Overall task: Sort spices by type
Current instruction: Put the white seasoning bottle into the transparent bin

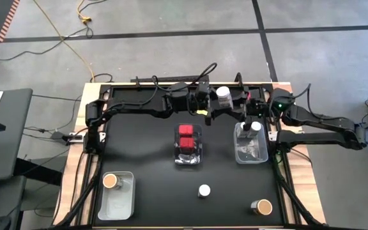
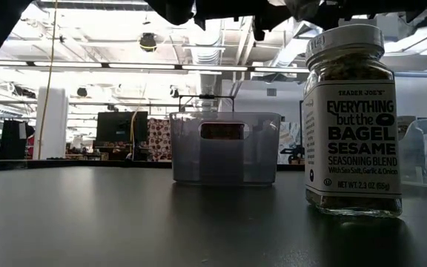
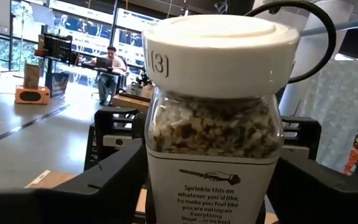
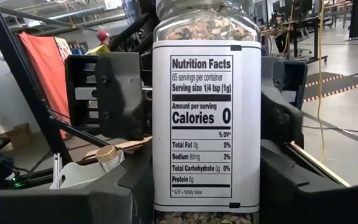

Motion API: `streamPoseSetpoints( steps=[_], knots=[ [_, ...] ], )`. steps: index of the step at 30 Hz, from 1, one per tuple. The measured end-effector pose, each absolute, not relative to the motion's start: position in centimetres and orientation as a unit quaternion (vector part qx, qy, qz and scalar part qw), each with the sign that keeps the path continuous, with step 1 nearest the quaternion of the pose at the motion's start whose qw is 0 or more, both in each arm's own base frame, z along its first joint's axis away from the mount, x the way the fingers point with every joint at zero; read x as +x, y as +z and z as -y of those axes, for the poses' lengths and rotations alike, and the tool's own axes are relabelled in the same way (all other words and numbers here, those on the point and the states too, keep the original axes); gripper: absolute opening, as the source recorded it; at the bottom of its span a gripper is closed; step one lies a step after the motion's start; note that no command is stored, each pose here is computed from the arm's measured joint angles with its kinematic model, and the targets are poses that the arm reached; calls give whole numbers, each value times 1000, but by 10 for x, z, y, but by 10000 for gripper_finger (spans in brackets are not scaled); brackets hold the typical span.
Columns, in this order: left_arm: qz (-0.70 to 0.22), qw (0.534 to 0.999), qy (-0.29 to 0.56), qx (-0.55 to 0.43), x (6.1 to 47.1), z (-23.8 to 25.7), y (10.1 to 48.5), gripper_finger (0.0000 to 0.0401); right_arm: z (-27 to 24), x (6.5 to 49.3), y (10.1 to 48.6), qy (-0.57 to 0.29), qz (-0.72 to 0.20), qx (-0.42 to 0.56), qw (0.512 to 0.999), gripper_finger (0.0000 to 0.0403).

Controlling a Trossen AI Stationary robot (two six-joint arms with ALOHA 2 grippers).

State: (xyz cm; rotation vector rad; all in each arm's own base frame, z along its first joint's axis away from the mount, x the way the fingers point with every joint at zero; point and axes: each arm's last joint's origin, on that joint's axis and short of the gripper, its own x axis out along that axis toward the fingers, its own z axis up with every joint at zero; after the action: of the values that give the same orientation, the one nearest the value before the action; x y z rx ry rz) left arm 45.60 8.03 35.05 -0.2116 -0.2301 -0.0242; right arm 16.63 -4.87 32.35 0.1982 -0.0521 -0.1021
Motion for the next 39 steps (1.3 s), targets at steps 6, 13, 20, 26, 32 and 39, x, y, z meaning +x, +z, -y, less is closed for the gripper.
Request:
streamPoseSetpoints(
  steps=[6, 13, 20, 26, 32, 39],
  knots=[
    [114, 988, -12, -105, 456, -80, 351, 216, 49, 166, 323, -51, 25, 99, 993, 216],
    [114, 988, -15, -101, 456, -80, 351, 197, 48, 166, 323, -49, 22, 96, 994, 222],
    [113, 988, -12, -100, 456, -80, 350, 207, 49, 166, 322, -51, 18, 97, 994, 240],
    [113, 989, -10, -94, 456, -80, 350, 205, 49, 166, 322, -53, 17, 97, 994, 242],
    [108, 990, -8, -92, 456, -81, 349, 205, 51, 166, 321, -60, 14, 101, 993, 244],
    [99, 991, -2, -93, 456, -82, 347, 205, 54, 165, 317, -71, -5, 109, 992, 245]
  ],
)
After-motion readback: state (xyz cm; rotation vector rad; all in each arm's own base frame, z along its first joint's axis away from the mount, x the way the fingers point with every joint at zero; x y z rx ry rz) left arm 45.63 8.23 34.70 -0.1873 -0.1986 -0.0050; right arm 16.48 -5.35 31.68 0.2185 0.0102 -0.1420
